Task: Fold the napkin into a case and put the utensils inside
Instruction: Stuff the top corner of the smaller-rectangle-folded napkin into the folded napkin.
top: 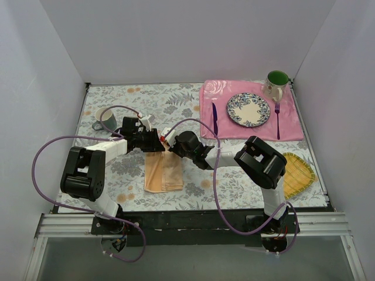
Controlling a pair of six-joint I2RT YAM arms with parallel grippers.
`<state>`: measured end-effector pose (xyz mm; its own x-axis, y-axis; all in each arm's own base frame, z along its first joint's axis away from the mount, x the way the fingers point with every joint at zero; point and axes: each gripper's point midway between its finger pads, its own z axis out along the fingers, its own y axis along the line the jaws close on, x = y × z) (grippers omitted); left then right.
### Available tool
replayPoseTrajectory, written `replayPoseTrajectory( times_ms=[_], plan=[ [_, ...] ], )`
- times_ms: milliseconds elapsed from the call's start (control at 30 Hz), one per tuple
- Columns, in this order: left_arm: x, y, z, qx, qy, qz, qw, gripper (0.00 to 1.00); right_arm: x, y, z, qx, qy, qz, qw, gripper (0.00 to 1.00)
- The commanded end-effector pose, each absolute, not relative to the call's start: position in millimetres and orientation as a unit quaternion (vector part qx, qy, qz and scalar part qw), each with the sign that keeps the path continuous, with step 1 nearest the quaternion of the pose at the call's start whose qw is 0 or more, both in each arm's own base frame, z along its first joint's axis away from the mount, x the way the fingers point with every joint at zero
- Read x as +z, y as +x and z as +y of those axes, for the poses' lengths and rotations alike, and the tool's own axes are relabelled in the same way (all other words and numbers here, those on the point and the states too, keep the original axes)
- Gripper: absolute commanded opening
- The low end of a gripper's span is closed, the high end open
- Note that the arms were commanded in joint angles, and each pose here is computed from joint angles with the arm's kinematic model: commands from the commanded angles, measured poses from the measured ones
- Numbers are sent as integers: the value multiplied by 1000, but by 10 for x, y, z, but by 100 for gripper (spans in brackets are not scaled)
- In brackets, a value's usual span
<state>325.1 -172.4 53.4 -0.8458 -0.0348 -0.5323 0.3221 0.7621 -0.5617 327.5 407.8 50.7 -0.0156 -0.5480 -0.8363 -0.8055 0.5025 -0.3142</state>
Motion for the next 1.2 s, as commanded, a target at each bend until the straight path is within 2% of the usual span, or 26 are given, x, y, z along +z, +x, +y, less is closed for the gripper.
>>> replayPoseTrajectory(
  times_ms=[0,67,100,167,200,600,1000,1167],
  plan=[
    [680,3329,-1670,-315,94,895,300,26,700,3330,4194,136,-469,693,530,1],
    [727,3289,-1685,-322,104,890,305,19,699,3339,4192,135,-469,693,530,1],
    [745,3265,-1700,-327,114,886,307,11,700,3335,4203,136,-469,693,531,1],
    [728,3216,-1709,-332,119,885,304,2,702,3346,4201,136,-467,694,531,1],
    [725,3200,-1723,-337,122,883,302,0,697,3343,4205,135,-468,694,530,1],
    [699,3053,-1985,-406,141,862,268,1,692,3353,4211,134,-467,695,530,1],
    [418,3062,-2071,-416,110,872,231,2,725,3357,4231,136,-464,695,532,1],
    [368,3071,-2093,-423,106,872,223,16,702,3340,4238,139,-465,696,529,1]
  ],
)
